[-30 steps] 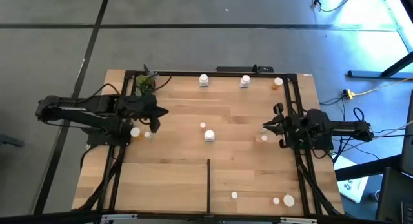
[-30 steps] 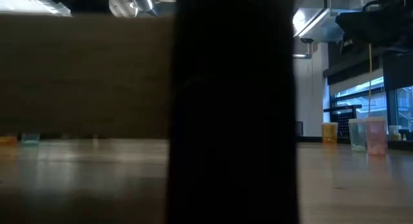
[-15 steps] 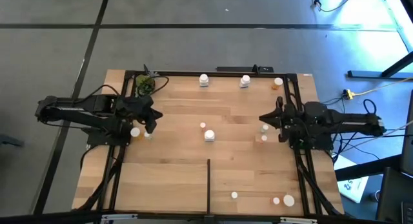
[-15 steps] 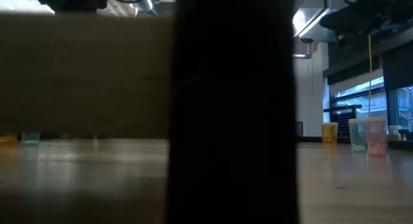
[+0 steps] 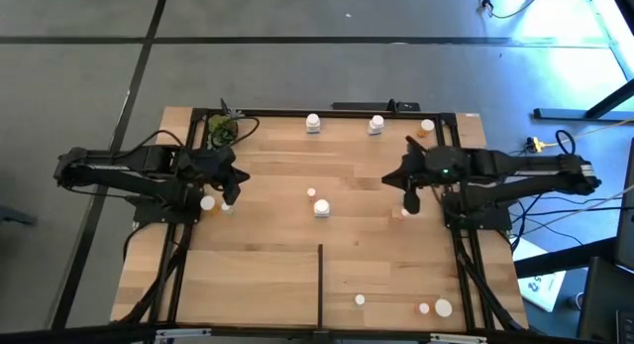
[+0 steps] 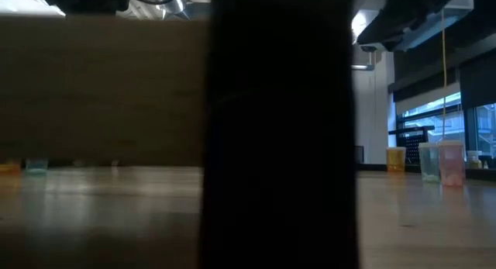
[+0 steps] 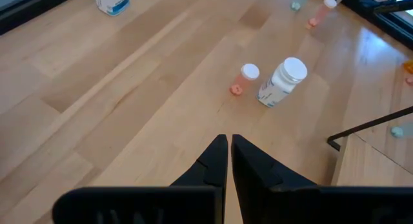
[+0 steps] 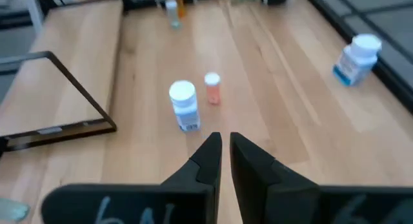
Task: Pick and place medicine bottles onto shelf by color
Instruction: Put the top left blue pill bottle on the shelf
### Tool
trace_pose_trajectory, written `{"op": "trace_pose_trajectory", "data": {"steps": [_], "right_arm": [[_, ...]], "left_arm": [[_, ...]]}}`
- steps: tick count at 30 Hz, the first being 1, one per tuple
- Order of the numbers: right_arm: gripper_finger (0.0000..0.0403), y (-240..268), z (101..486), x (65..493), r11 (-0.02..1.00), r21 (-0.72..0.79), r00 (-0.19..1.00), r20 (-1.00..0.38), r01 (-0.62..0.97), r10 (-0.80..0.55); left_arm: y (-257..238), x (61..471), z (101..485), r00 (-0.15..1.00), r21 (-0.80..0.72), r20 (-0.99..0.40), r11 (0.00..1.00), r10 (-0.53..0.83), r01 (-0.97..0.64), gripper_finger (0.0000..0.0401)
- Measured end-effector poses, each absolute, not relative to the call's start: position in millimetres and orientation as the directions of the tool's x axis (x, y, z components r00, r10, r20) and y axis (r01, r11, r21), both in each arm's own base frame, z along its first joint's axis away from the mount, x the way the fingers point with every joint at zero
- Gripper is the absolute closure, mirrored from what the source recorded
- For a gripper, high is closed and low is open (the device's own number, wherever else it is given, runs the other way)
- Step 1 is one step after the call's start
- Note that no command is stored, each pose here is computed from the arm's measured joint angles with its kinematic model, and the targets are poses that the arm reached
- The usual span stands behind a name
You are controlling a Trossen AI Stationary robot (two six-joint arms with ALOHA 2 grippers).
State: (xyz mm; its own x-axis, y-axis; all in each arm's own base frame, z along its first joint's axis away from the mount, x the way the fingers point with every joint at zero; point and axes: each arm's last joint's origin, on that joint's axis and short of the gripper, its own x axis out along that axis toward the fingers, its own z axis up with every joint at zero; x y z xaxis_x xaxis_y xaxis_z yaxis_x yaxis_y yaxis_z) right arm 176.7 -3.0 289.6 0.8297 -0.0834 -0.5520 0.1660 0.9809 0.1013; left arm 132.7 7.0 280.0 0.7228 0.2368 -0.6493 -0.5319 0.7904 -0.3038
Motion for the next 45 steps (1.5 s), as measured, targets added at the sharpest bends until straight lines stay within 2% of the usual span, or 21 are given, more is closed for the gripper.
{"op": "trace_pose_trajectory", "data": {"steps": [8,15,26,34,41,45], "right_arm": [[0.0367,-2,298,204,0.982,0.102,0.794,-0.604,0.157,-0.065],[0.0367,-2,300,208,0.99,0.063,0.797,-0.6,0.125,-0.062],[0.0367,-2,300,208,0.99,0.065,0.798,-0.6,0.126,-0.062],[0.0367,-2,300,208,0.99,0.064,0.798,-0.6,0.125,-0.062],[0.0367,-2,300,208,0.99,0.065,0.798,-0.6,0.126,-0.062],[0.0367,-2,300,208,0.99,0.064,0.798,-0.6,0.125,-0.062]], "left_arm": [[6,133,280,0.73,-0.299,-0.656,0.824,0.19,-0.482,0.0387],[3,138,274,0.701,-0.327,-0.707,0.834,0.097,-0.445,0.0387],[2,132,259,0.545,-0.336,-0.835,0.709,0.081,-0.62,0.0387],[2,132,259,0.544,-0.383,-0.837,0.651,0.055,-0.655,0.0387],[1,131,259,0.543,-0.386,-0.839,0.66,0.04,-0.645,0.0384],[1,131,259,0.539,-0.363,-0.841,0.698,0.039,-0.617,0.0361]]}}
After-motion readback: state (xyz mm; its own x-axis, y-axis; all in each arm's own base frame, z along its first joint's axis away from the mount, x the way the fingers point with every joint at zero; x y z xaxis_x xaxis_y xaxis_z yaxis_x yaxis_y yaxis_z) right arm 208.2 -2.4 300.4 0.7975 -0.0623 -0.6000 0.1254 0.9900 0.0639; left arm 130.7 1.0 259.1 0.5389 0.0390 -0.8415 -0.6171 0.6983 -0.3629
